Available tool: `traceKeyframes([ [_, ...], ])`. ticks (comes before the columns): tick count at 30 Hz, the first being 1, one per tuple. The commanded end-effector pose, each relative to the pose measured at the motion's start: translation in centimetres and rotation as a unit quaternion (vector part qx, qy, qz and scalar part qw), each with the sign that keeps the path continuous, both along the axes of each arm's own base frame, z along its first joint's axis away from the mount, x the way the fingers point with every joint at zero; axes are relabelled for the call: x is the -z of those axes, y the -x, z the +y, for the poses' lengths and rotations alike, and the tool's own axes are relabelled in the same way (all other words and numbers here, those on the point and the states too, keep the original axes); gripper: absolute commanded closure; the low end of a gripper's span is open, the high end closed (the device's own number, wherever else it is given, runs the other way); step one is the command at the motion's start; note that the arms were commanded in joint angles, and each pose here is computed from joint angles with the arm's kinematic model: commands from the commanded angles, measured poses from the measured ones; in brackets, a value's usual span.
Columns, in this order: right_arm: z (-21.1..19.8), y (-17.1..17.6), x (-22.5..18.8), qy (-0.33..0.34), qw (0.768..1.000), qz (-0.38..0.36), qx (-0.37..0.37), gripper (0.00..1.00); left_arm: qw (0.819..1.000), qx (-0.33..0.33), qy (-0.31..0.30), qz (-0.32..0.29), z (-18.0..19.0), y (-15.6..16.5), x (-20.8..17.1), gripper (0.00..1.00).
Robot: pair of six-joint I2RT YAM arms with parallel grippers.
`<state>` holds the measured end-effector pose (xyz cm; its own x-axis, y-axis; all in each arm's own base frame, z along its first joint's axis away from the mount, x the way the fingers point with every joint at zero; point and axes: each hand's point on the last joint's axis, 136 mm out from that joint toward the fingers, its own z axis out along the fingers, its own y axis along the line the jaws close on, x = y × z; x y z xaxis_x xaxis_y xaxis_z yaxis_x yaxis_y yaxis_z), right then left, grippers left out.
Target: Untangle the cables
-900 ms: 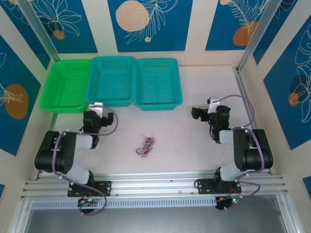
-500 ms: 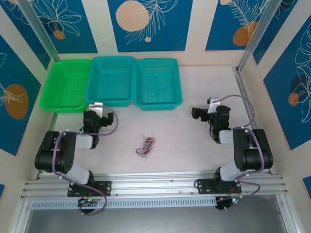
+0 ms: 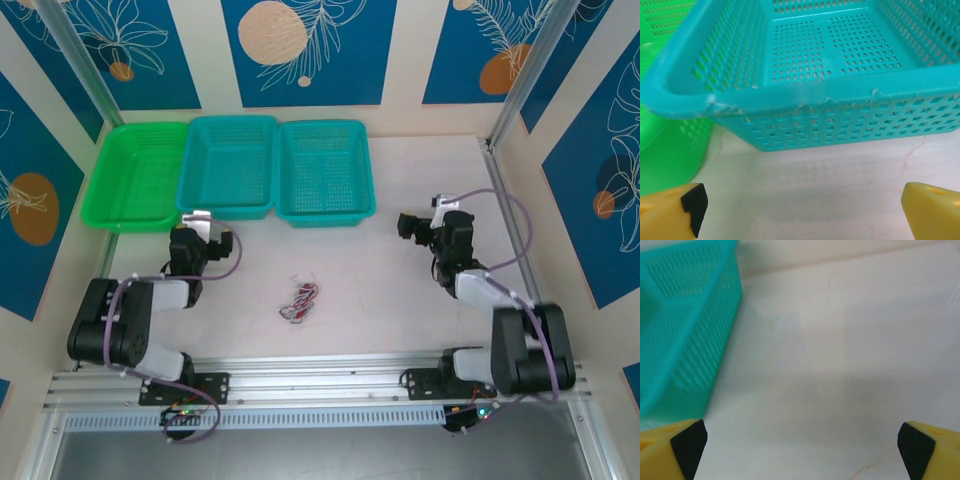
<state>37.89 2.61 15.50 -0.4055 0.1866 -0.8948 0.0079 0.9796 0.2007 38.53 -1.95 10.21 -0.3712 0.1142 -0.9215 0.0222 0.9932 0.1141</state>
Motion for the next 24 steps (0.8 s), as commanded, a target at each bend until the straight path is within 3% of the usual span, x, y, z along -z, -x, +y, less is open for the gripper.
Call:
traceKeyframes([
  [1,-1.1,3.0,-3.4,-0.103,0.990,0.050,0.082,0.00,1.000,-0.026,0.002,-0.017,0.3,1.0,-3.3,0.00],
  [5,3.5,5.4,-4.6,-0.199,0.974,0.110,0.008,0.00,0.993,-0.072,0.087,-0.039,0.9,2.9,-7.1,0.00],
  [8,8.4,7.0,-4.2,-0.234,0.956,0.165,-0.061,0.00,0.977,-0.076,0.197,0.000,-0.4,4.3,-8.1,0.00],
  [11,12.6,8.5,-3.0,-0.241,0.940,0.219,-0.101,0.00,0.943,-0.043,0.318,0.083,-3.9,6.2,-7.9,0.07],
  [14,16.0,10.2,-1.4,-0.233,0.927,0.265,-0.128,0.00,0.889,0.000,0.417,0.192,-8.8,8.6,-6.2,0.13],
  [16,18.1,11.1,0.0,-0.236,0.915,0.296,-0.141,0.00,0.860,0.014,0.434,0.267,-11.9,11.1,-4.5,0.18],
  [19,21.3,12.4,1.4,-0.249,0.891,0.339,-0.169,0.00,0.837,0.008,0.419,0.351,-14.7,15.0,-2.0,0.29],
  [24,25.4,13.7,3.8,-0.234,0.872,0.386,-0.190,0.01,0.781,-0.075,0.439,0.437,-15.3,19.9,2.4,0.49],
])
